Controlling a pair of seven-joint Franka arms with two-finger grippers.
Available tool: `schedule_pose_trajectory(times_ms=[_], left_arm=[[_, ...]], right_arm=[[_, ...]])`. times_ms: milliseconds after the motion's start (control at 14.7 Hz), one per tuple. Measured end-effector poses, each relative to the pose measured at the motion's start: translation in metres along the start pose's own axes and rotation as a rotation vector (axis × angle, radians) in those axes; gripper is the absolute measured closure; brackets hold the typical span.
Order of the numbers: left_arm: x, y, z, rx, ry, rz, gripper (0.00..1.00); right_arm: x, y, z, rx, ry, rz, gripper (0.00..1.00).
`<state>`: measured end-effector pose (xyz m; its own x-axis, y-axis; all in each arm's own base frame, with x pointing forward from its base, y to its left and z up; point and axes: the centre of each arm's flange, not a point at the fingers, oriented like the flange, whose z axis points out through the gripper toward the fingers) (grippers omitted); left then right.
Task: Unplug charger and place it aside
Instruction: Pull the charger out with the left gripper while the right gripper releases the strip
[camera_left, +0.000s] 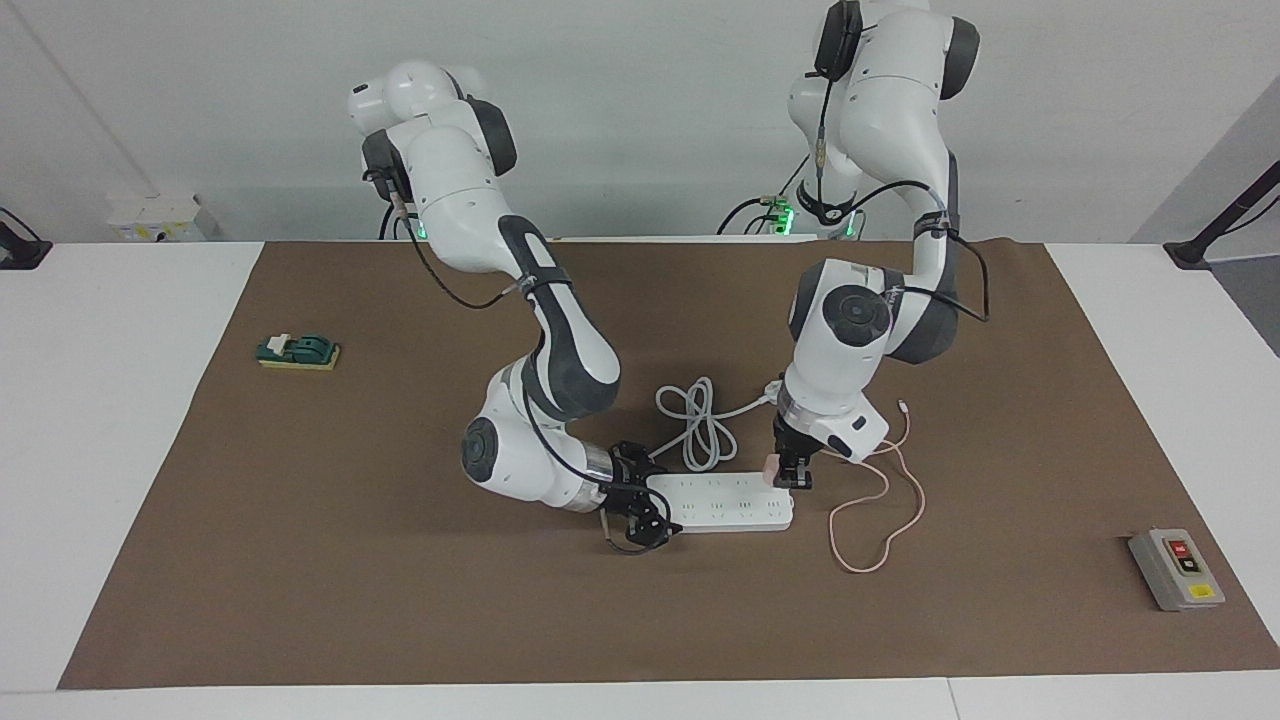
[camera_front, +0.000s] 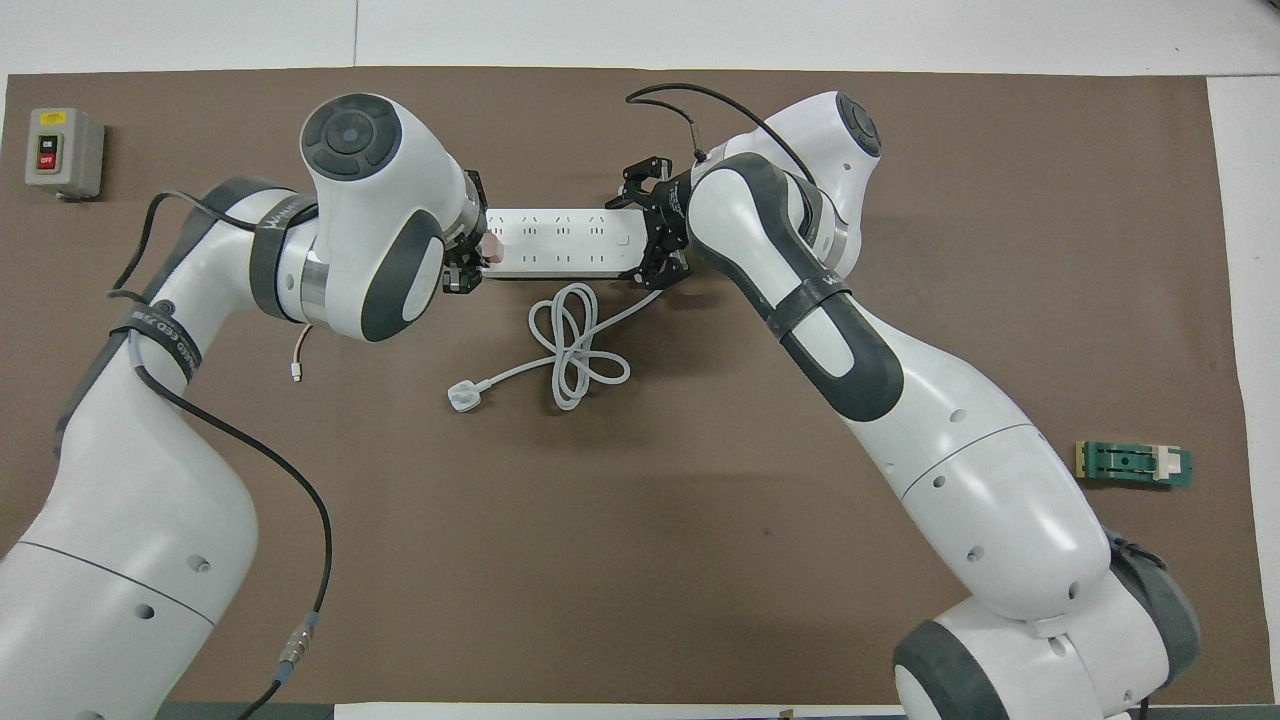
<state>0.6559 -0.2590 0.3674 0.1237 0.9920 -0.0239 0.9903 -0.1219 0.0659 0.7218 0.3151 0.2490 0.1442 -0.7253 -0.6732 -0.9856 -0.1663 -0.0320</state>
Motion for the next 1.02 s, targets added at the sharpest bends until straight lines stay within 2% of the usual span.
schedule_pose_trajectory(times_ms=[272, 613, 681, 817, 1021], left_arm=[[0.044, 0.01, -0.05, -0.001, 0.025, 0.018, 0.71], [0.162, 0.003, -0.109, 0.027, 0.037, 0.172, 0.71], [0.186, 0.0, -0.114, 0.042, 0.037, 0.216, 0.71], [0.22, -0.005, -0.116, 0.063, 0.032, 0.307, 0.71], [0.245, -0.009, -0.115, 0.081, 0.024, 0.433, 0.71]], right_arm=[[0.0, 0.0, 0.0, 0.0, 0.0, 0.0, 0.04], [-0.002, 0.0, -0.003, -0.002, -0.001, 0.009, 0.04], [-0.007, -0.002, -0.014, -0.002, -0.007, 0.01, 0.0], [-0.028, -0.008, -0.074, 0.015, -0.018, 0.0, 0.0], [-0.042, -0.001, -0.154, -0.005, -0.01, -0.012, 0.0]])
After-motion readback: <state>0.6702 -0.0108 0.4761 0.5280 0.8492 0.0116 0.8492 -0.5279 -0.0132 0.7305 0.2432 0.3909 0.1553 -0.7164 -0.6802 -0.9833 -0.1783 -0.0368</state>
